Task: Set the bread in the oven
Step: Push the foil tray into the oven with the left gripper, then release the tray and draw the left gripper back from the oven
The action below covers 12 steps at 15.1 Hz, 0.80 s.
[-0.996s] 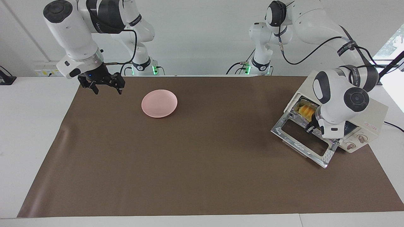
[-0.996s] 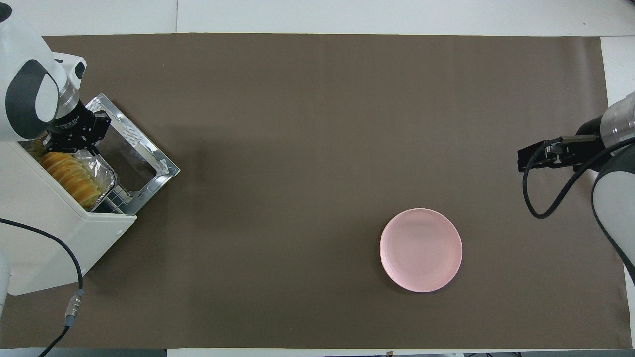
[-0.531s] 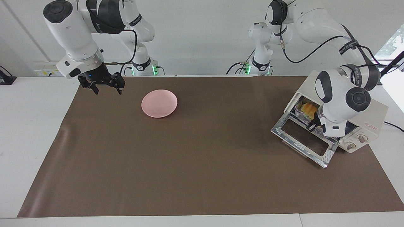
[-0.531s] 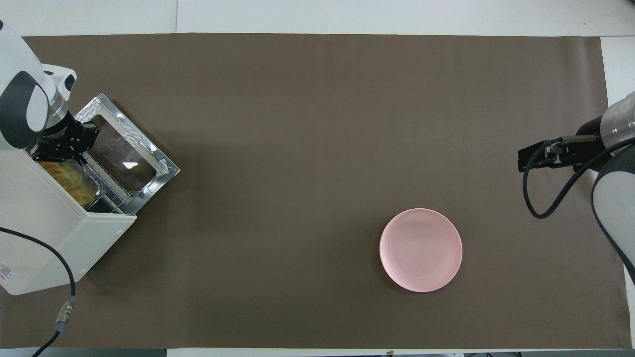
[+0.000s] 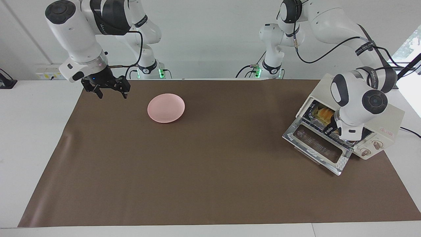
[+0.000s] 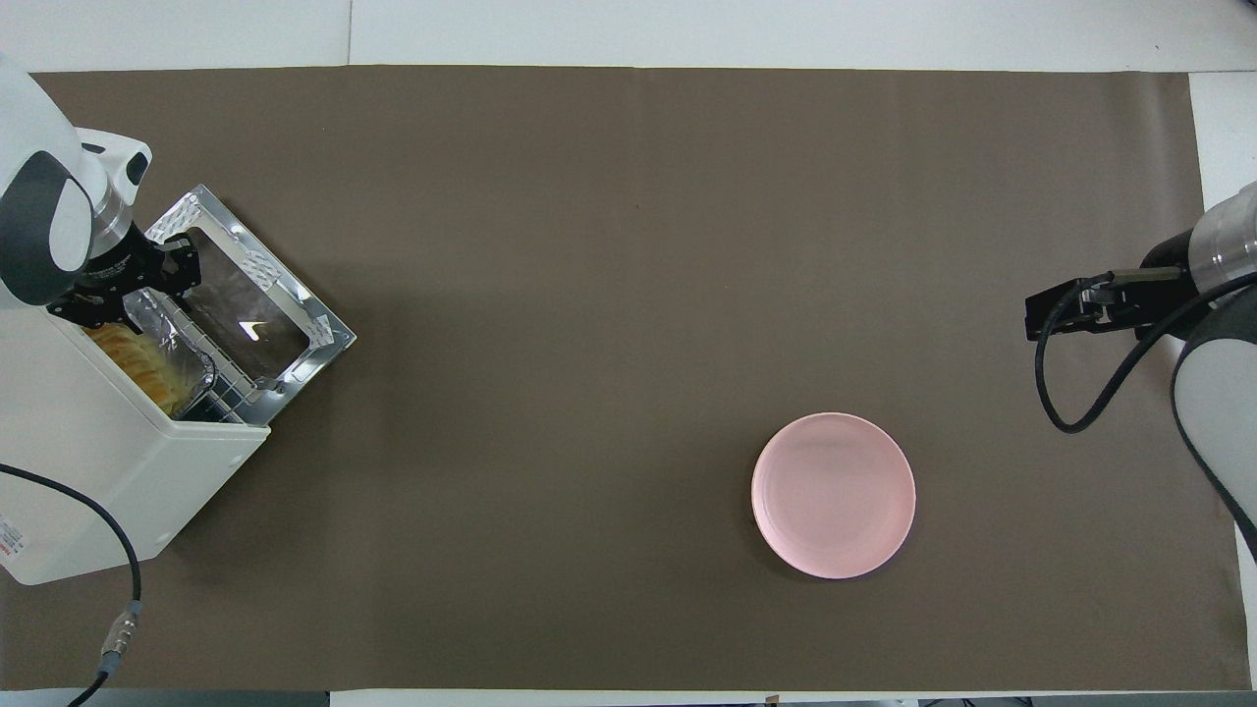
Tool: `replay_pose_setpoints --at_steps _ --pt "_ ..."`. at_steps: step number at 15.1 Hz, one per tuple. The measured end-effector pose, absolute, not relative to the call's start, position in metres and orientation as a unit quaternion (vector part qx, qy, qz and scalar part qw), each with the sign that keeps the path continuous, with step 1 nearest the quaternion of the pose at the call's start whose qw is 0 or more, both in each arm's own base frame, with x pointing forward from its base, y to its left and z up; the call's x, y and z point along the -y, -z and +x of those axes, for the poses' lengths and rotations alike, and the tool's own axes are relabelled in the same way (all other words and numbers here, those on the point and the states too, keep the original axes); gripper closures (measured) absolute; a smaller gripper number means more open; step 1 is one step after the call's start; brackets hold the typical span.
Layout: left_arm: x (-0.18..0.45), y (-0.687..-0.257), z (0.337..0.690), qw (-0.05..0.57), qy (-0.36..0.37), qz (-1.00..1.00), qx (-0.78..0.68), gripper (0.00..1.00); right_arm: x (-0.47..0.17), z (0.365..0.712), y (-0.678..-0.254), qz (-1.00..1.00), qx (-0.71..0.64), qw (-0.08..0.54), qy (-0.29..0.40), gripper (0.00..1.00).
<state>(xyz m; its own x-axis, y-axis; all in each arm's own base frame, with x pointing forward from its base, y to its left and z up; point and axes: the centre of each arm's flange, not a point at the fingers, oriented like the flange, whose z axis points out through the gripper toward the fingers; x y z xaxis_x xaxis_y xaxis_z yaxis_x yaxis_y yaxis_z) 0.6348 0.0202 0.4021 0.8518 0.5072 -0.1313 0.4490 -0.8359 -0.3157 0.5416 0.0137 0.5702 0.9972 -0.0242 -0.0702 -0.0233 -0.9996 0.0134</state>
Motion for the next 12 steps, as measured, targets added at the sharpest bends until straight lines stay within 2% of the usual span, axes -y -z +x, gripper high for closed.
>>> replay_pose_setpoints --at_steps 1,4,7,12 --pt "-0.018 -0.404 0.636 0.136 -0.101 -0.955 0.245 0.29 -0.014 0.542 -0.570 0.999 0.012 0.006 0.035 0.00" --pt "-0.013 -0.427 0.641 0.125 -0.081 -0.966 0.213 0.00 -0.014 0.542 -0.570 0.999 0.012 0.006 0.035 0.00" --pt "-0.015 -0.487 0.634 0.100 -0.040 -0.977 0.183 0.00 -0.014 0.542 -0.570 0.999 0.012 0.006 0.035 0.00" --pt "-0.021 -0.590 0.591 0.058 0.000 -0.997 0.040 0.00 -0.014 0.542 -0.570 0.999 0.012 0.006 0.035 0.00"
